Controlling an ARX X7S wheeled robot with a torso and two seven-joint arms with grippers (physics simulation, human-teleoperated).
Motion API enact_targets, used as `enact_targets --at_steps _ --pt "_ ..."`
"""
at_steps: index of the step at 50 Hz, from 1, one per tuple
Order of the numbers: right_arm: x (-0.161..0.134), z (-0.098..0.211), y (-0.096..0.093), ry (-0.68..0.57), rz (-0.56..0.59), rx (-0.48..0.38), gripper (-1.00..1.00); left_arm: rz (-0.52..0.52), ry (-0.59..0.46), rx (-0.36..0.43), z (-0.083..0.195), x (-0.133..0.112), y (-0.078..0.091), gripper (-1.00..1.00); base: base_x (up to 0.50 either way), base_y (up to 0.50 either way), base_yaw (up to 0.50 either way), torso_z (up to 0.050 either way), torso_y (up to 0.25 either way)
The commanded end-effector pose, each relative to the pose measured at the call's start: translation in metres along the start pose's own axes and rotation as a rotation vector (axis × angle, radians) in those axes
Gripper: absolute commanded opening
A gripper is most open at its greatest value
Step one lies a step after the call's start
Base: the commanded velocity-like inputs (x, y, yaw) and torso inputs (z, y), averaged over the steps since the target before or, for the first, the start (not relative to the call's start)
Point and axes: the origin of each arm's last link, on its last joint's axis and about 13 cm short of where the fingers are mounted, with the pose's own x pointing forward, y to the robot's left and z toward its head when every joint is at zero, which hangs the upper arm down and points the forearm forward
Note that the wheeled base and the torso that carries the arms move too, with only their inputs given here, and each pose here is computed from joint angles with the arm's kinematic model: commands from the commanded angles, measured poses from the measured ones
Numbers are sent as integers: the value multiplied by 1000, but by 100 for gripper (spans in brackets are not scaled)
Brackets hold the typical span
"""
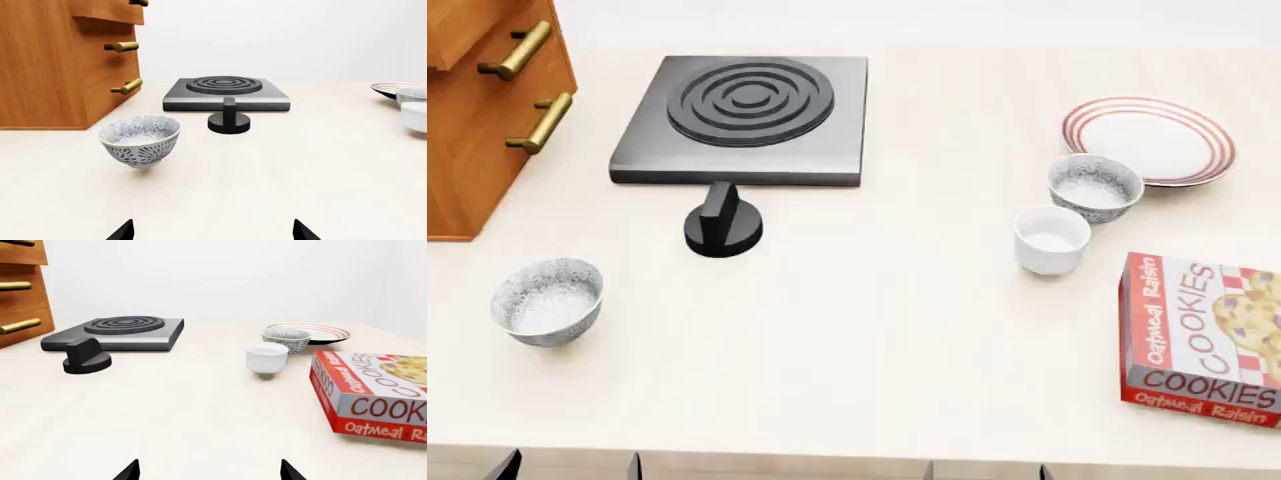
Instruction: Pick the akita bowl between the plate and the ramekin and place it on the plate.
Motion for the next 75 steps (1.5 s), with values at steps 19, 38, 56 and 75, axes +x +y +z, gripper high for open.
enact_targets --at_steps 19,38,56,75 --pt "2 -1 1 18 13 -27 100 -17 3 -15 0 0 0 100 0 0 0 0 0" --pt "0 0 2 38 26 -38 100 23 15 -174 37 11 17 100 0 0 0 0 0" --pt "-2 6 3 38 11 -92 100 216 60 -319 53 43 59 100 0 0 0 0 0" --pt "2 72 2 -39 40 -102 100 369 109 -366 47 53 92 100 0 0 0 0 0"
